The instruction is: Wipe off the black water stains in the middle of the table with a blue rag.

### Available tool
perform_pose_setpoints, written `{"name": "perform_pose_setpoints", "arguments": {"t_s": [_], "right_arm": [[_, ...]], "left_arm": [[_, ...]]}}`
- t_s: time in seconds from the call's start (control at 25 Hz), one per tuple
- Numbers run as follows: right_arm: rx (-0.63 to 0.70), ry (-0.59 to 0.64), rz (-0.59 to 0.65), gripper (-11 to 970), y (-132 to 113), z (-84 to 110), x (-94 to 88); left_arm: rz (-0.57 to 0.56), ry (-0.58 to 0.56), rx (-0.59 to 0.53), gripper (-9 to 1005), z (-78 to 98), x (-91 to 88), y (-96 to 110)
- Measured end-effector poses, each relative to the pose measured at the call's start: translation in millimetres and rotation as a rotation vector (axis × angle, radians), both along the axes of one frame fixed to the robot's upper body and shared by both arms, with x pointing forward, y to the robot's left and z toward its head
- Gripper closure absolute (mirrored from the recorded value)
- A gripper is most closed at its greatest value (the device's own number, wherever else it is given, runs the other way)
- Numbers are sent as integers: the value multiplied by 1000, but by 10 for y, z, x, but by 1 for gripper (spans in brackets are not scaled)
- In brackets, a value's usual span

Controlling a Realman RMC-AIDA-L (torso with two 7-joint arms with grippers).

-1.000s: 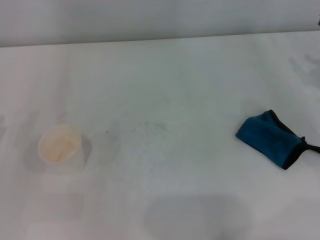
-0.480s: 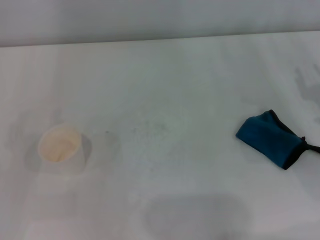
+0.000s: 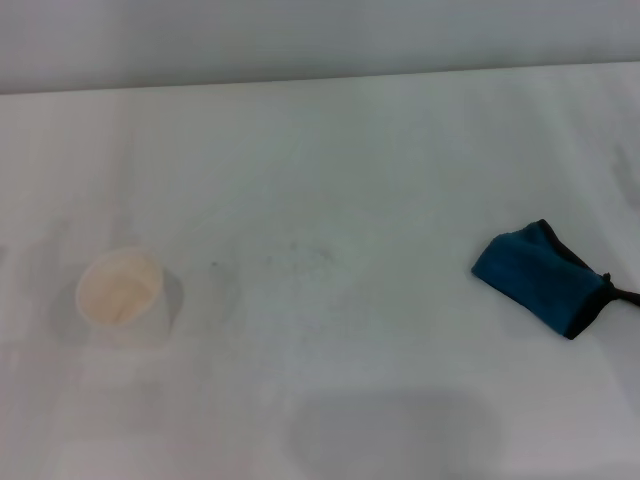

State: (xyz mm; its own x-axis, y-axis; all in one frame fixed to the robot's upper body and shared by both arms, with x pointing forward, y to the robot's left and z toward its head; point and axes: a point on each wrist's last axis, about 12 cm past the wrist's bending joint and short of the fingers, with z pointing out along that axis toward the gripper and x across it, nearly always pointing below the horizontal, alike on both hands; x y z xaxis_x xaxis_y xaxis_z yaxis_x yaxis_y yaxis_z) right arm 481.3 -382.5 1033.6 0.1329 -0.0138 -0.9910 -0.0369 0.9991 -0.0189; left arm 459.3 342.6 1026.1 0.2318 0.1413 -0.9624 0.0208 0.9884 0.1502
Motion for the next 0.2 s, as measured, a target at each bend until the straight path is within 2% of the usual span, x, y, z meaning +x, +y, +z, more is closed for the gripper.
{"name": "perform_pose_setpoints", "arguments": {"t_s": [0.2], "right_arm": [[24, -11, -56, 403, -60, 2, -21]], "left_arm": [[-8, 1, -7, 135, -10, -6, -35]]}}
